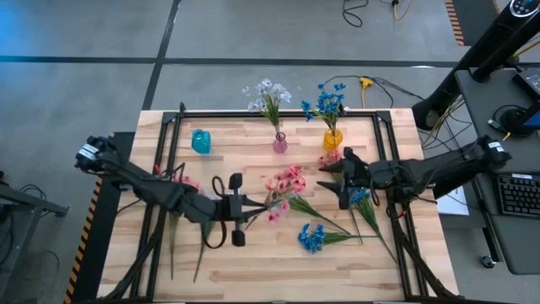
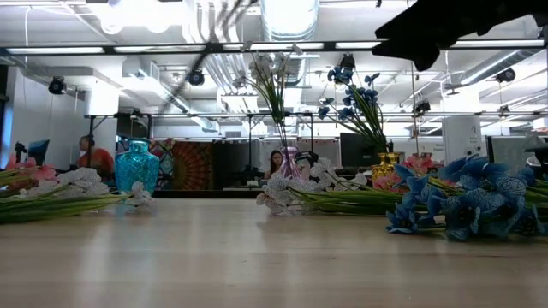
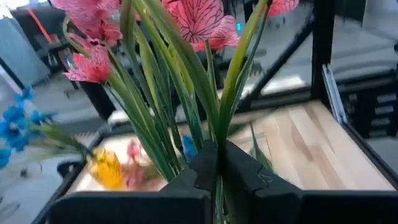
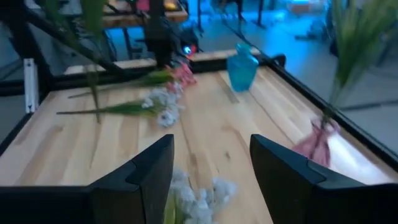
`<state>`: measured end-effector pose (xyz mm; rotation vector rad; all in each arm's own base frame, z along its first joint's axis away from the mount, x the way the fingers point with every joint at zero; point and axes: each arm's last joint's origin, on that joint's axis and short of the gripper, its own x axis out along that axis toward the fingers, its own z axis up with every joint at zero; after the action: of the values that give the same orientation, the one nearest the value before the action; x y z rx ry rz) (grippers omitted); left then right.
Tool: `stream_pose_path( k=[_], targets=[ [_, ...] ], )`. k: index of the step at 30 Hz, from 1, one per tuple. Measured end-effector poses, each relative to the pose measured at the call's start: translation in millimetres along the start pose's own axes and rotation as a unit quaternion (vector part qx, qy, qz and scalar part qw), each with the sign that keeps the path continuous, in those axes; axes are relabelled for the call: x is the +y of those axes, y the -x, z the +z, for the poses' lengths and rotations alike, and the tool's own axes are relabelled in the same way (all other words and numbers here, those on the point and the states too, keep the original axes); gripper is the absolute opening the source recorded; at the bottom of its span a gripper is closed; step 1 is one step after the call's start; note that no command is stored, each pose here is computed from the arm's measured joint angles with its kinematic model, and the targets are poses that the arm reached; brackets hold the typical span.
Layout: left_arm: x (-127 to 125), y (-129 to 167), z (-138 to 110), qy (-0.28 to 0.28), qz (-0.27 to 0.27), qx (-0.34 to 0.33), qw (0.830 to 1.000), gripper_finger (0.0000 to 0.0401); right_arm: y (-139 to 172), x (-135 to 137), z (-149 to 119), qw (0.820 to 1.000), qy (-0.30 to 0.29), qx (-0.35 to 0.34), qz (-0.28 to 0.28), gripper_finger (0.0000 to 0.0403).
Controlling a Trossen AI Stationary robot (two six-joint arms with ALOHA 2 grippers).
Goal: Sort flowers into vase by color
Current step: Put the middle pink flowers into the blue vase
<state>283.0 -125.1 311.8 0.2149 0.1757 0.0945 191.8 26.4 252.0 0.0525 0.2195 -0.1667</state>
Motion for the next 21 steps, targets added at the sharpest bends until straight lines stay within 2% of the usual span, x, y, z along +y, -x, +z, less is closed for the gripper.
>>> stream_pose_path(
  k=[10, 21],
  targets=[
    [14.6, -8.3, -30.6, 0.005, 0.04, -0.079, 0.996, 0.0, -38.4, 18.9, -7.6, 0.993, 0.025, -0.064, 0.095, 0.0205],
    [14.3, -16.5, -49.9, 0.024, 0.056, -0.112, 0.992, 0.0, -85.8, 36.2, -0.3, 0.995, 0.007, -0.045, 0.085, 0.0274]
  ],
)
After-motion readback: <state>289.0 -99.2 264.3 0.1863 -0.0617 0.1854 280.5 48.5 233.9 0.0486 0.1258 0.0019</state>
